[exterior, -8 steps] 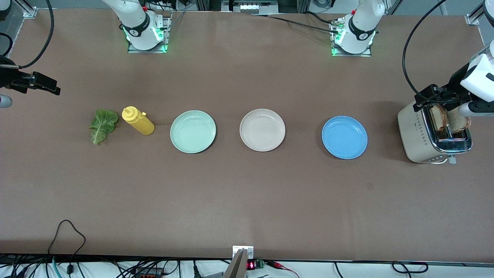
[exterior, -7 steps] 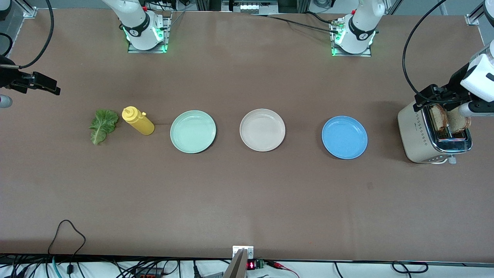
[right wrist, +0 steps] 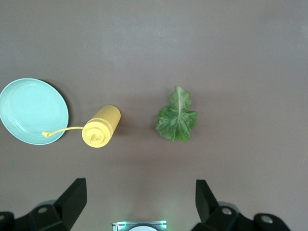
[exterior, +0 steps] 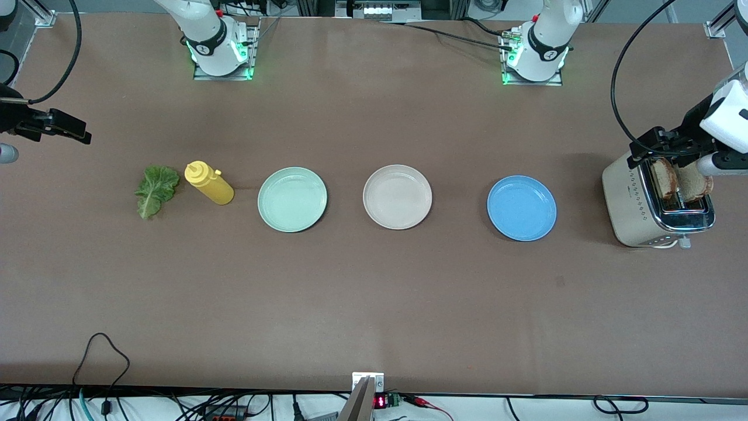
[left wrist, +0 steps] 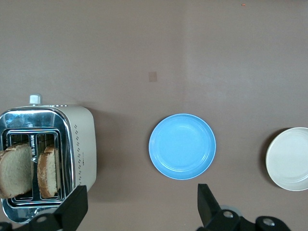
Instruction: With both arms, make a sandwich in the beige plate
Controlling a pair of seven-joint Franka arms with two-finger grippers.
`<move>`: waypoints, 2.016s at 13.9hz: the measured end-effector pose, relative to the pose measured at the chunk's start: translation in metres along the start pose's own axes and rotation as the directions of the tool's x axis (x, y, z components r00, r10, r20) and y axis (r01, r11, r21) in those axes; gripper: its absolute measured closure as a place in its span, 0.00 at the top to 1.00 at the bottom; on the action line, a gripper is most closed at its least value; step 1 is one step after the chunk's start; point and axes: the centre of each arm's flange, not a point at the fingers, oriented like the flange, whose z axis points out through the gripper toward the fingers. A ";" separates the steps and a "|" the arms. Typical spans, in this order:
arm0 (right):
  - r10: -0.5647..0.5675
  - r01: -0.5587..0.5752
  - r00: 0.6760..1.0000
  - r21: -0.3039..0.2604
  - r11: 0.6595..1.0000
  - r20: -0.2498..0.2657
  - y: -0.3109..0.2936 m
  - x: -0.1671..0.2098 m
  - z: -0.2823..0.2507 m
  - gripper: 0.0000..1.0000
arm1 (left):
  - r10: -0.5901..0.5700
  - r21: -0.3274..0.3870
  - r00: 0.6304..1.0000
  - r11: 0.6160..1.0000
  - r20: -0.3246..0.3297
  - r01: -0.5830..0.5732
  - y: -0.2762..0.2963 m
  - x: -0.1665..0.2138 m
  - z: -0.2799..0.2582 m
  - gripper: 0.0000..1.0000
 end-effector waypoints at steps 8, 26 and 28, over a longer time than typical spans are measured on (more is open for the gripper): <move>-0.002 0.002 1.000 0.022 1.000 0.008 -0.003 0.002 0.003 1.00 | -0.008 0.001 1.000 1.000 0.028 0.008 0.000 -0.001 0.005 1.00; -0.603 0.603 0.797 0.119 0.789 -0.043 0.006 0.020 0.065 1.00 | -0.131 0.013 0.975 0.991 0.182 0.131 -0.092 0.000 0.086 1.00; -0.702 0.712 0.702 0.136 0.689 -0.119 0.007 0.022 0.084 1.00 | -0.142 0.013 0.971 0.990 0.194 0.142 -0.099 0.000 0.100 1.00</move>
